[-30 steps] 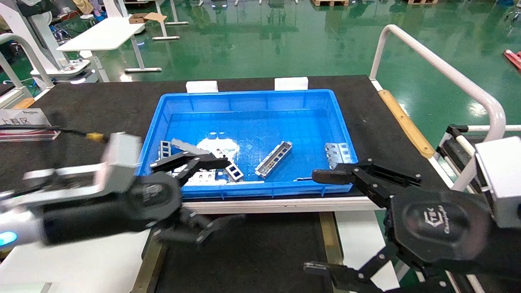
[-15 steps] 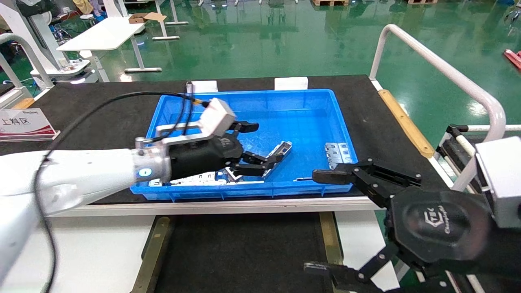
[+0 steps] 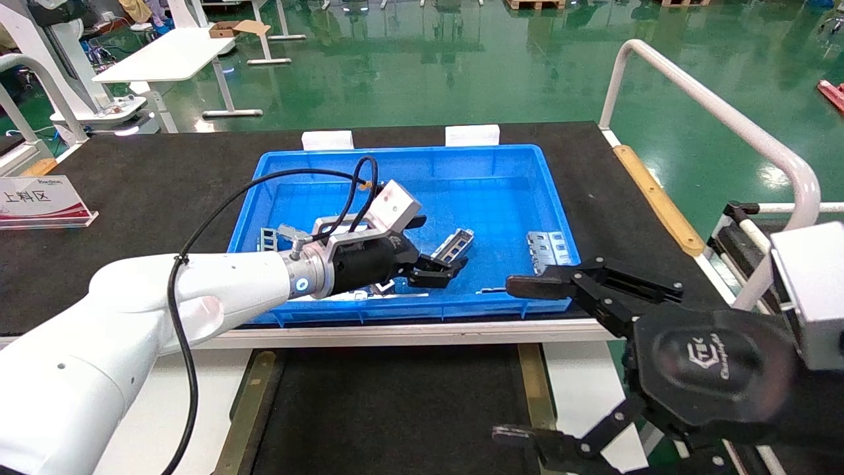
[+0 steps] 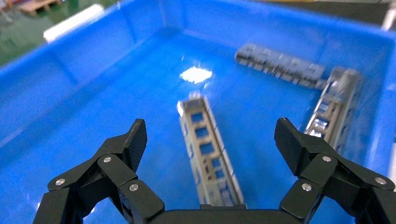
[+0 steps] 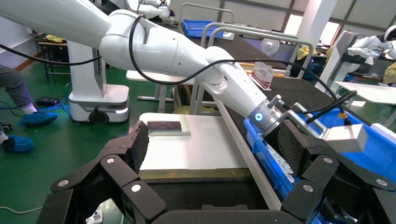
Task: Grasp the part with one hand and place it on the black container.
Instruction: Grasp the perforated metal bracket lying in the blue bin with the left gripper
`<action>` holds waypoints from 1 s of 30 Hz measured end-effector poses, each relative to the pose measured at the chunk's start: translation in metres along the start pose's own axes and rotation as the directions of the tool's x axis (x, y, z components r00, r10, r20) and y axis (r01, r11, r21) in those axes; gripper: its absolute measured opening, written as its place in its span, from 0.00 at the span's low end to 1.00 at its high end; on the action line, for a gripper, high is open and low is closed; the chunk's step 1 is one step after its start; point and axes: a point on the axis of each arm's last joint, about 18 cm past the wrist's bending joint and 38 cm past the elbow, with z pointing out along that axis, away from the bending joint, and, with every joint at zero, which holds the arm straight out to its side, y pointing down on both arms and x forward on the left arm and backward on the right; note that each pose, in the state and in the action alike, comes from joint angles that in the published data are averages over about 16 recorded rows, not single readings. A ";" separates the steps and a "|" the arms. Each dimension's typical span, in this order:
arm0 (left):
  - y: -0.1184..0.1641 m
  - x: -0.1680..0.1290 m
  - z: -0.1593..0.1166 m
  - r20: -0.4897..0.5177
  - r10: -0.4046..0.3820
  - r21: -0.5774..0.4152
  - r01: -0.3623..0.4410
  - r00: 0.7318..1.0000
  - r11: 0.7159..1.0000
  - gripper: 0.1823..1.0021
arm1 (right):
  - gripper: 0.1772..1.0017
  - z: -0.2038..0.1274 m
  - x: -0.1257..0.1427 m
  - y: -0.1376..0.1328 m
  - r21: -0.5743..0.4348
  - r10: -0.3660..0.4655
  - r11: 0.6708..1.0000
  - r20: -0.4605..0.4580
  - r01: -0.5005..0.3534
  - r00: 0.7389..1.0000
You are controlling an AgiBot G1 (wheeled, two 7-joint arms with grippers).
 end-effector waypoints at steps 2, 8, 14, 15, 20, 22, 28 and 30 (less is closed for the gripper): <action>0.003 -0.001 0.002 0.013 -0.005 -0.012 0.005 1.000 1.000 1.00 | 1.00 0.000 0.000 0.000 0.000 0.000 1.000 0.000 0.000 1.000; 0.010 -0.001 0.006 0.044 -0.024 -0.043 0.026 0.999 0.999 1.00 | 1.00 0.000 0.000 0.000 0.000 0.000 1.000 0.000 0.000 1.000; 0.016 0.000 0.009 0.062 -0.044 -0.064 0.048 0.997 0.997 1.00 | 0.99 0.000 0.000 0.000 0.000 0.000 1.000 0.000 0.000 1.000; 0.016 0.000 0.009 0.065 -0.047 -0.067 0.052 0.997 0.996 0.99 | 0.99 0.000 0.000 0.000 0.000 0.000 1.000 0.000 0.000 1.000; 0.021 0.003 0.011 0.072 -0.062 -0.078 0.067 0.996 0.995 0.98 | 0.97 0.000 0.000 0.000 0.000 0.000 1.000 0.000 0.000 1.000; 0.023 0.004 0.012 0.073 -0.066 -0.082 0.072 0.995 0.994 0.97 | 0.96 0.000 0.000 0.000 0.000 0.000 1.000 0.000 0.000 1.000; 0.027 0.007 0.014 0.074 -0.077 -0.091 0.083 0.994 0.992 0.91 | 0.88 0.000 0.000 0.000 0.000 0.000 1.000 0.000 0.000 1.000; 0.028 0.008 0.014 0.074 -0.079 -0.093 0.086 0.994 0.992 0.88 | 0.85 0.000 0.000 0.000 0.000 0.000 1.000 0.000 0.000 1.000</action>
